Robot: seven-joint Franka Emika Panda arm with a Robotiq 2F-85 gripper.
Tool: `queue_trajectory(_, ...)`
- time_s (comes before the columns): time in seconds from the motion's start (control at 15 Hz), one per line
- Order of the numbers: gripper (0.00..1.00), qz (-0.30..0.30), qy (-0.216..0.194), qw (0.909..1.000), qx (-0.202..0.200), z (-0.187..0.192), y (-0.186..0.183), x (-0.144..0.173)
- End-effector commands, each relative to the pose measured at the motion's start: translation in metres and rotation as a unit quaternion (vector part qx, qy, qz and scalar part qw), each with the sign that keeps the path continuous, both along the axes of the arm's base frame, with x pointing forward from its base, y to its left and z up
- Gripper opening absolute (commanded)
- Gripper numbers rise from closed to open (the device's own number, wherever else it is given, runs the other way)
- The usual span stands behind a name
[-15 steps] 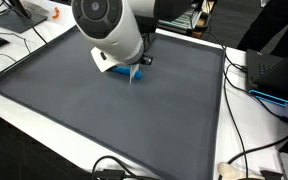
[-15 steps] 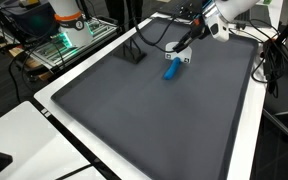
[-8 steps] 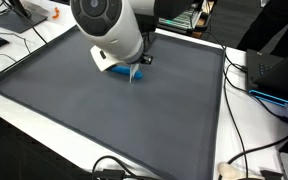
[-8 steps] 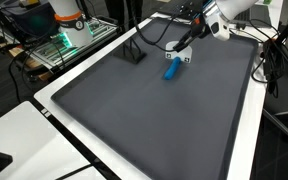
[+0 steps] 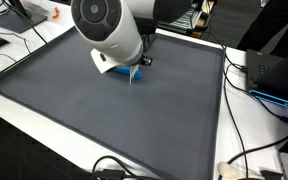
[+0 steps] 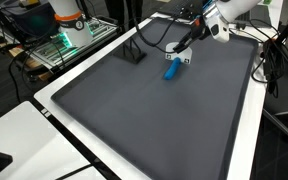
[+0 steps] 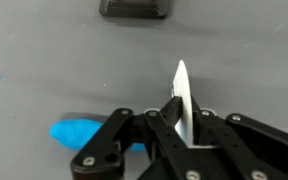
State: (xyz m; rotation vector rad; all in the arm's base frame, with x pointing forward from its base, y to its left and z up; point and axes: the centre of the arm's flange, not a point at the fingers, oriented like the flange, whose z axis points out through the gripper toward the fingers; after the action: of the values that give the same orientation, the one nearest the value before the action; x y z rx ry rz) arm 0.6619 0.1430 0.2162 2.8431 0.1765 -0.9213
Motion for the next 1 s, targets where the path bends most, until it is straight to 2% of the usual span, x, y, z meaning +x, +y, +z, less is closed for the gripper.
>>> queue_trajectory(0.0, 0.02, -0.014, 0.0, 0.9999, -0.003, -0.007, 0.0, 0.015)
queue_trajectory(0.53, 0.02, -0.028, -0.026, 0.9992, -0.008, 0.007, -0.007, 0.019)
queue_trajectory(0.93, 0.02, -0.025, -0.024, 0.9994, -0.002, 0.035, -0.015, 0.012)
